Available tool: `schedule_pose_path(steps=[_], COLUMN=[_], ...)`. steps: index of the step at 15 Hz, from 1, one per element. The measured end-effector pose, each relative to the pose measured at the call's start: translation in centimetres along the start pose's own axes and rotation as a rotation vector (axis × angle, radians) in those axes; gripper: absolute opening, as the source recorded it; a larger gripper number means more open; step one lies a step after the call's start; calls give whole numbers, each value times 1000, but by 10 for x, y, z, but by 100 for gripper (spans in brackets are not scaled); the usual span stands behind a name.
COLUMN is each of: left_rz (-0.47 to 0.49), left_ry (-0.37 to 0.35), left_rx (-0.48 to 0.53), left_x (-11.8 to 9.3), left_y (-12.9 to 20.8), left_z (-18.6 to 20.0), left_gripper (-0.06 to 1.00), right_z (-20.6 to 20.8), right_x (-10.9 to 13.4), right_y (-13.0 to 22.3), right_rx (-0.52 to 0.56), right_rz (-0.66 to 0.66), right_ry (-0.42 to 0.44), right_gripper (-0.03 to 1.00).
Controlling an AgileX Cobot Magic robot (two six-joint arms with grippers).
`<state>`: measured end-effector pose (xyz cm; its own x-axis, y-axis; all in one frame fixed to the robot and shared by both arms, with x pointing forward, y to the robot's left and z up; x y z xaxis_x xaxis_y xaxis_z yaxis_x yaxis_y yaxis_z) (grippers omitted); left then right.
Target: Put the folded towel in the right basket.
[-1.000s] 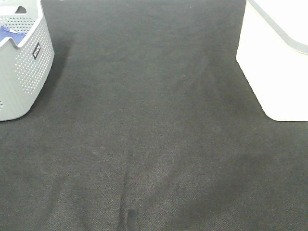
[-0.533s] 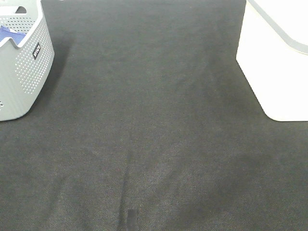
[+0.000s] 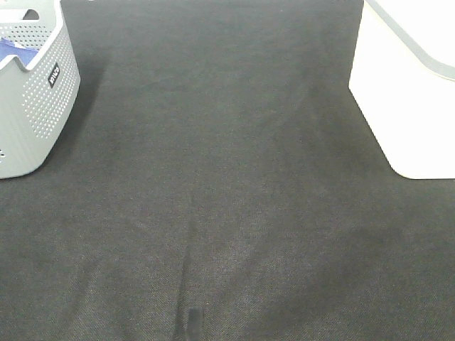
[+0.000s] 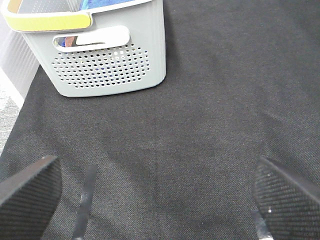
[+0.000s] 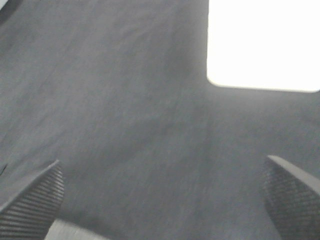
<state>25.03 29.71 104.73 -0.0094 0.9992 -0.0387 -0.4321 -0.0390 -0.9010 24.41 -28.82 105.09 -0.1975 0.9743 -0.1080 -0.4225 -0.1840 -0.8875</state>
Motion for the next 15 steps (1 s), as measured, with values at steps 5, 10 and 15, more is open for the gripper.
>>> schedule_pose_path(steps=[5,10,15], left_rz=[0,0,0], left_ry=[0,0,0], left_rx=[0,0,0], left_x=[0,0,0], left_y=[0,0,0], left_z=[0,0,0], left_gripper=[97,97,97], right_z=[0,-8,-8], right_x=[-2,-1,-2], right_y=[-5,3,4], right_rx=[-43,-1,3], right_rz=[2,0,5], right_ry=[14,9,18], right_gripper=[98,98,98])
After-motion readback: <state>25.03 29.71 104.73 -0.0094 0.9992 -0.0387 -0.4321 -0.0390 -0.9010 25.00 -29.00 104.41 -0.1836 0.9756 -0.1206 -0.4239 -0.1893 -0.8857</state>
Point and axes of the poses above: a point on each arm's last joint axis where the gripper is mounted, z pointing back along that axis away from the gripper, x along the wrist's bending axis when the last joint is at zero, y = z × x, the point moved 2 cm from there along -z, pointing out along that axis toward the gripper, and after that the axes turned 7 degrees about z, right-handed, at the moved point
